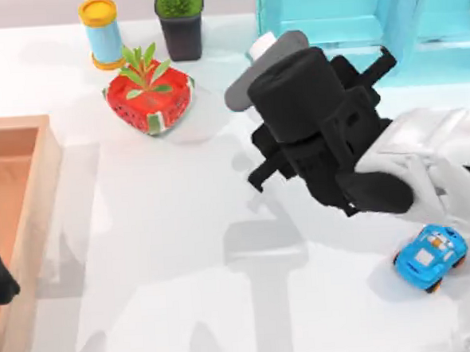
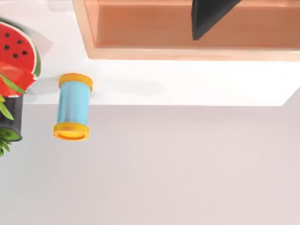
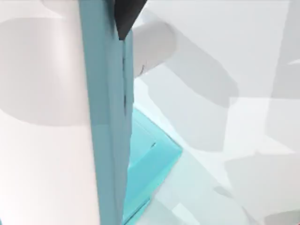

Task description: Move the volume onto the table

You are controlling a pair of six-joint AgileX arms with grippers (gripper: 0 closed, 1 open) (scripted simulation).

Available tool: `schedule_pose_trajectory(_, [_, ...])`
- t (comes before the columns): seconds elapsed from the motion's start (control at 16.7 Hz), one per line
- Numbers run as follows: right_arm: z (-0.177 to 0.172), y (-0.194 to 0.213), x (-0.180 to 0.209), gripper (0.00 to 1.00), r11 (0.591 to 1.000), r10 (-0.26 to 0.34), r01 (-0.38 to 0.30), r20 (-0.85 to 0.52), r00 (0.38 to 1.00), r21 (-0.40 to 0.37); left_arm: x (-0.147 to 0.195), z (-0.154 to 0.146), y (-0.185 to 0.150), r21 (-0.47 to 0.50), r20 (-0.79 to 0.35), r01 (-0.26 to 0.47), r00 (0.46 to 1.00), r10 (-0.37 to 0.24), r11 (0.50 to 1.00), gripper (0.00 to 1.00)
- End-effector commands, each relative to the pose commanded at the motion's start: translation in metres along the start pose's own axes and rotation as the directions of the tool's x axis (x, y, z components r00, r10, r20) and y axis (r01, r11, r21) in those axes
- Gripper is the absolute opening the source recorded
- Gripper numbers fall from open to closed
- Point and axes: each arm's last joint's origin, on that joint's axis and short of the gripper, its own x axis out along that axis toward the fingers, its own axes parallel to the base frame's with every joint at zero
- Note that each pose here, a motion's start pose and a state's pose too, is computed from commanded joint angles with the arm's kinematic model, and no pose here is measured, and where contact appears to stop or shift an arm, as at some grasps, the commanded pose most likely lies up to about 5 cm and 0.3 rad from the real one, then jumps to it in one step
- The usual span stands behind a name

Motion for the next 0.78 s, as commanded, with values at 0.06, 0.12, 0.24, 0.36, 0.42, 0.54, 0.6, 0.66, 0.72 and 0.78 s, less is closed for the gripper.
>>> schedule_pose_trajectory(0.06, [0.002, 0.029, -0.010, 0.00, 0.993, -0.015, 0.015, 0.005, 1.000, -0.118, 0.000, 0.000, 0.000, 0.000, 0.000, 0.000, 1.000, 0.000, 1.000, 1.00])
schedule_pose_trajectory(0.12, [0.002, 0.057, -0.022, 0.00, 0.972, -0.031, 0.034, 0.016, 0.999, -0.232, 0.000, 0.000, 0.000, 0.000, 0.000, 0.000, 1.000, 0.000, 1.000, 1.00])
schedule_pose_trajectory(0.24, [-0.004, 0.106, -0.047, 0.00, 0.898, -0.067, 0.083, 0.052, 0.996, -0.433, 0.000, 0.000, 0.000, 0.000, 0.000, 0.000, 1.000, 0.000, 1.000, 1.00])
schedule_pose_trajectory(0.36, [-0.013, 0.143, -0.072, 0.00, 0.801, -0.098, 0.140, 0.103, 0.990, -0.583, 0.000, 0.000, 0.000, 0.000, 0.000, 0.000, 1.000, 0.000, 1.000, 1.00])
schedule_pose_trajectory(0.42, [-0.018, 0.158, -0.083, 0.00, 0.753, -0.110, 0.167, 0.128, 0.986, -0.637, 0.000, 0.000, 0.000, 0.000, 0.000, 0.000, 1.000, 0.000, 1.000, 1.00])
schedule_pose_trajectory(0.54, [-0.026, 0.178, -0.100, 0.00, 0.676, -0.127, 0.211, 0.170, 0.977, -0.706, 0.000, 0.000, 0.000, 0.000, 0.000, 0.000, 1.000, 0.000, 1.000, 1.00])
schedule_pose_trajectory(0.6, [-0.028, 0.183, -0.105, 0.00, 0.652, -0.132, 0.224, 0.182, 0.974, -0.724, 0.000, 0.000, 0.000, 0.000, 0.000, 0.000, 1.000, 0.000, 1.000, 1.00])
schedule_pose_trajectory(0.66, [-0.029, 0.185, -0.107, 0.00, 0.642, -0.134, 0.229, 0.188, 0.973, -0.732, 0.000, 0.000, 0.000, 0.000, 0.000, 0.000, 1.000, 0.000, 1.000, 1.00])
schedule_pose_trajectory(0.72, [-0.029, 0.185, -0.107, 0.00, 0.642, -0.134, 0.229, 0.188, 0.973, -0.732, 0.000, 0.000, 0.000, 0.000, 0.000, 0.000, 1.000, 0.000, 1.000, 1.00])
schedule_pose_trajectory(0.78, [-0.029, 0.185, -0.107, 0.00, 0.642, -0.134, 0.229, 0.188, 0.973, -0.732, 0.000, 0.000, 0.000, 0.000, 0.000, 0.000, 1.000, 0.000, 1.000, 1.00])
